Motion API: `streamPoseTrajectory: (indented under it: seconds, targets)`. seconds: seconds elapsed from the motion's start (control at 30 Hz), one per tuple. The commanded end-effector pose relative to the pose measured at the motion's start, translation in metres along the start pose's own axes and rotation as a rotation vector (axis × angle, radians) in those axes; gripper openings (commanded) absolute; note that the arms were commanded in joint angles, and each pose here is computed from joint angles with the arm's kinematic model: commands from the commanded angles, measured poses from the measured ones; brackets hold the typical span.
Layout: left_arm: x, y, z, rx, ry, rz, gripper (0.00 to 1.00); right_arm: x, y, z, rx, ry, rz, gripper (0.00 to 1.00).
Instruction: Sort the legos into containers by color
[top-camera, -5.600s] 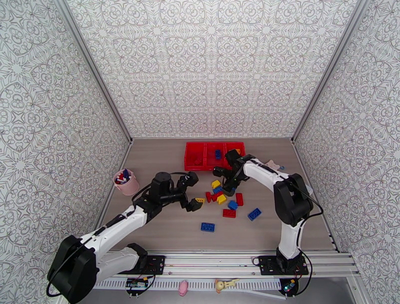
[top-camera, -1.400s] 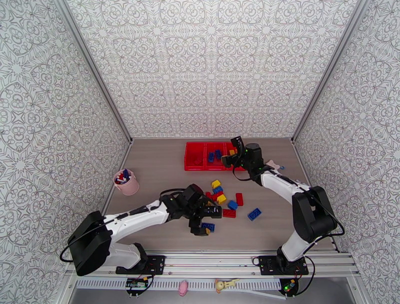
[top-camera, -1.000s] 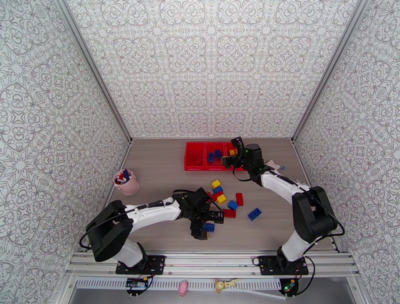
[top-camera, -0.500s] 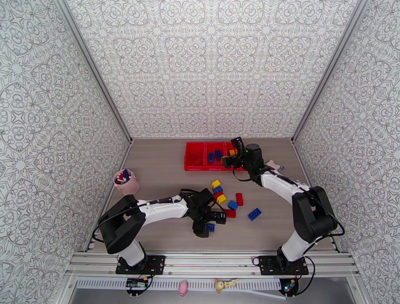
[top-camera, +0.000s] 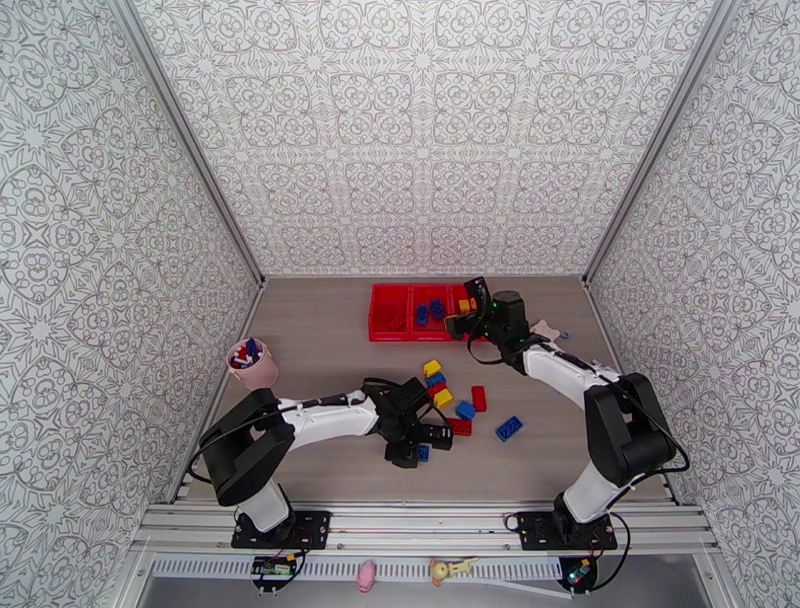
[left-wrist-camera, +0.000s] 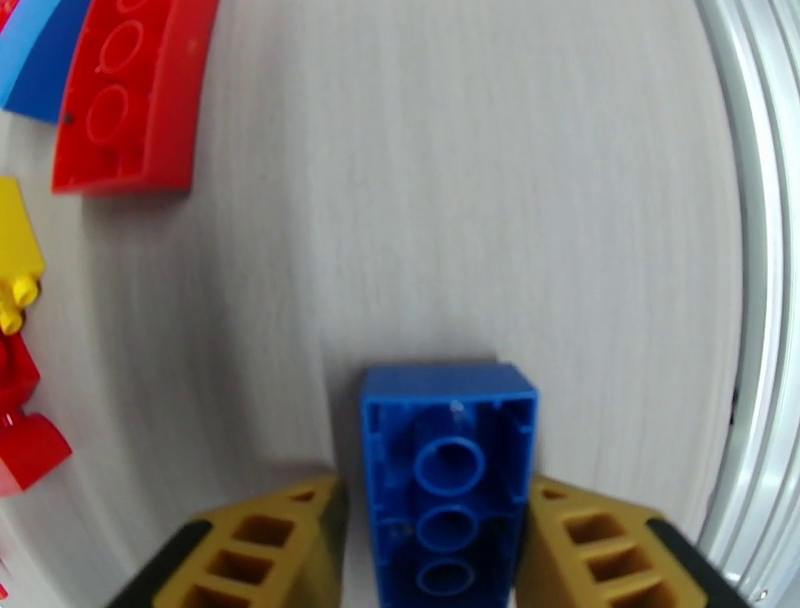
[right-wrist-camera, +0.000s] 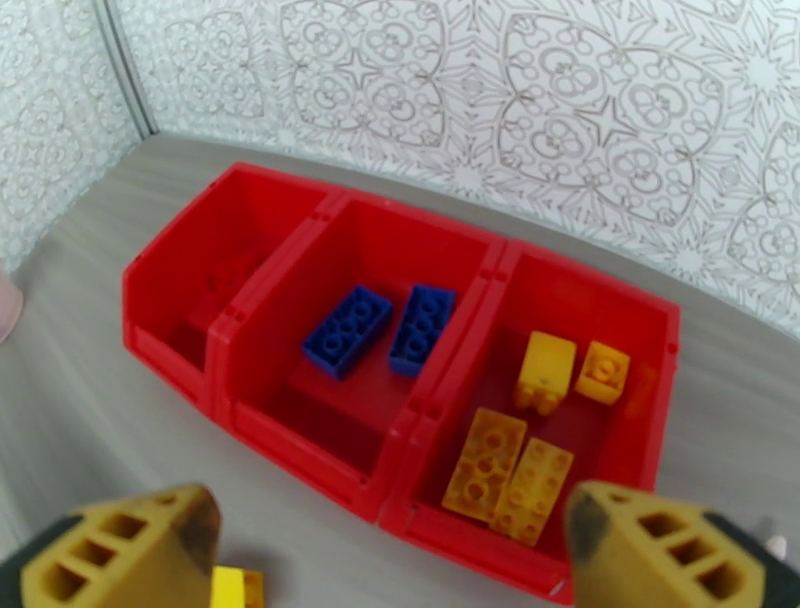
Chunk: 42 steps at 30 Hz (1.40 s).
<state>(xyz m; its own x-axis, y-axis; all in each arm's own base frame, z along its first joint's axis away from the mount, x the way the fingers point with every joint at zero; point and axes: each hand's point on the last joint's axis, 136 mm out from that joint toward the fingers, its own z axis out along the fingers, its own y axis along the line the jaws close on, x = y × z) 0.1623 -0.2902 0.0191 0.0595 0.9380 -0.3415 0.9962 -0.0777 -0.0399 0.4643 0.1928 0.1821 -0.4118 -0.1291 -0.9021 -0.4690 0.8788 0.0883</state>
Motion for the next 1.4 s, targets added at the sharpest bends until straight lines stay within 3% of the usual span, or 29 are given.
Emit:
streamPoseTrajectory:
  seconds: [0.0,0.13,0.47,0.73,0.97,1.1,1.37]
  targets:
    - [0.002,0.002,-0.001,-0.022,0.033,0.002,0.46,-0.015,-0.002,-0.013,0.006,-0.050,0.012,0.95]
    - [-0.004,0.005,-0.009,-0.059,-0.008,0.004,0.36,-0.018,-0.003,-0.016,0.004,-0.061,0.017,0.94]
    - [-0.041,0.041,-0.053,-0.213,-0.260,-0.144,0.34,-0.025,-0.005,-0.032,0.017,-0.083,-0.004,0.94]
    - [-0.070,0.073,-0.097,-0.327,-0.476,-0.247,0.23,-0.033,-0.006,-0.056,0.026,-0.116,-0.027,0.95]
    - [-0.082,0.156,-0.142,-0.542,-0.673,-0.459,0.22,-0.037,0.004,-0.073,-0.018,-0.151,-0.053,0.95]
    - [-0.079,0.197,-0.151,-0.574,-0.714,-0.546,0.23,-0.036,0.019,-0.081,-0.095,-0.149,-0.086,0.96]
    - [-0.072,0.270,-0.162,-0.656,-0.716,-0.592,0.25,-0.028,0.037,-0.089,-0.200,-0.135,-0.069,1.00]
